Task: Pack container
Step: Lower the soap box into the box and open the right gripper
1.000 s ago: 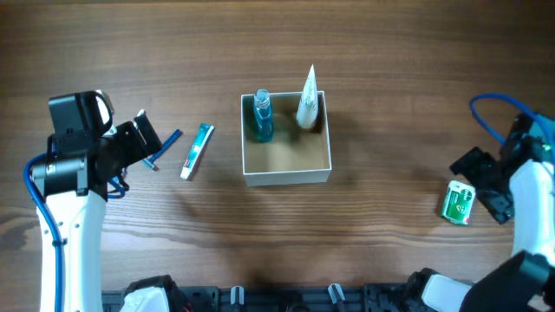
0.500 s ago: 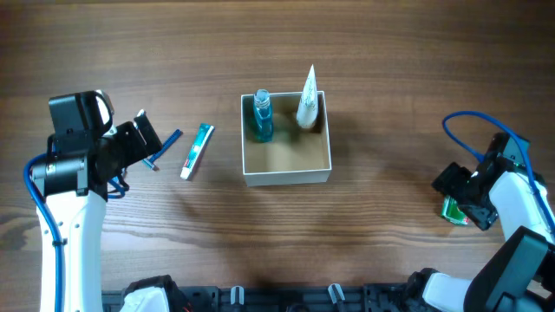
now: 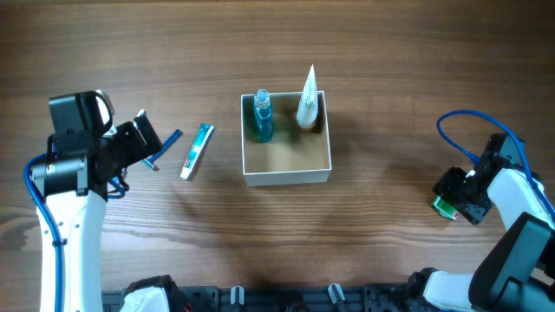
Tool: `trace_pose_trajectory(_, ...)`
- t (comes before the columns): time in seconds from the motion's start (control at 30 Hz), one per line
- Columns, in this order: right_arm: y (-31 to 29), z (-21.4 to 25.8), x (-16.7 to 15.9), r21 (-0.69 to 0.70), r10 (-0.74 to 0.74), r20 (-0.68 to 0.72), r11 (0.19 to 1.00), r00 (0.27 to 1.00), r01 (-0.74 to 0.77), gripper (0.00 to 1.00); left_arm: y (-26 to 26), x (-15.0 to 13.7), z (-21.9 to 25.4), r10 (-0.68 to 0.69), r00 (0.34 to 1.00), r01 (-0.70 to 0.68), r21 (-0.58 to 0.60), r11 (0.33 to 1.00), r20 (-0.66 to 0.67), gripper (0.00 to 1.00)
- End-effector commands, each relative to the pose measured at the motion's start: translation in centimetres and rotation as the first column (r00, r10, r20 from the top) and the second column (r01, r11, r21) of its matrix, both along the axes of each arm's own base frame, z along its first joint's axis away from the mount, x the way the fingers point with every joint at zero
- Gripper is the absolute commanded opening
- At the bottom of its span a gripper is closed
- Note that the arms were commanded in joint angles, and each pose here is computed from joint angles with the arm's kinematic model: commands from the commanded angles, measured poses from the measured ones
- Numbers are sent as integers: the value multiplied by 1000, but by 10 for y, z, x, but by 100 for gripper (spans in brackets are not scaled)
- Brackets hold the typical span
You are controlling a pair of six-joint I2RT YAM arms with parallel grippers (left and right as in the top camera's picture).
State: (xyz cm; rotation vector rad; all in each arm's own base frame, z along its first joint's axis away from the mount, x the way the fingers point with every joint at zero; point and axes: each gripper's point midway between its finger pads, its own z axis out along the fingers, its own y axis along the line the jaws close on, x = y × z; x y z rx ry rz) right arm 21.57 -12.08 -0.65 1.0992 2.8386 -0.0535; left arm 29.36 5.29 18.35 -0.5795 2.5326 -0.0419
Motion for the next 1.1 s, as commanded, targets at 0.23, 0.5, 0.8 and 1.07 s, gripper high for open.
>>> trace_pose_trajectory(0.23,8,-8,-7,49,3,-40,999,999,-1,38,3,3,6,21,1000,-21,-1,1000,14,100)
trace_pose_trajectory(0.5,-6,105,52,-33,51,131,998,990,-47,26,3,3,6,21,1000,-21,-1,1000,14,100)
trace_pose_trajectory(0.8,184,254,101,-401,897,388,371,212,-838,15,3,3,6,21,1000,-21,-1,1000,14,100)
trace_pose_trajectory(1.07,318,234,69,-497,901,182,-260,-393,-828,4,3,3,6,21,1000,-21,-1,1000,14,100)
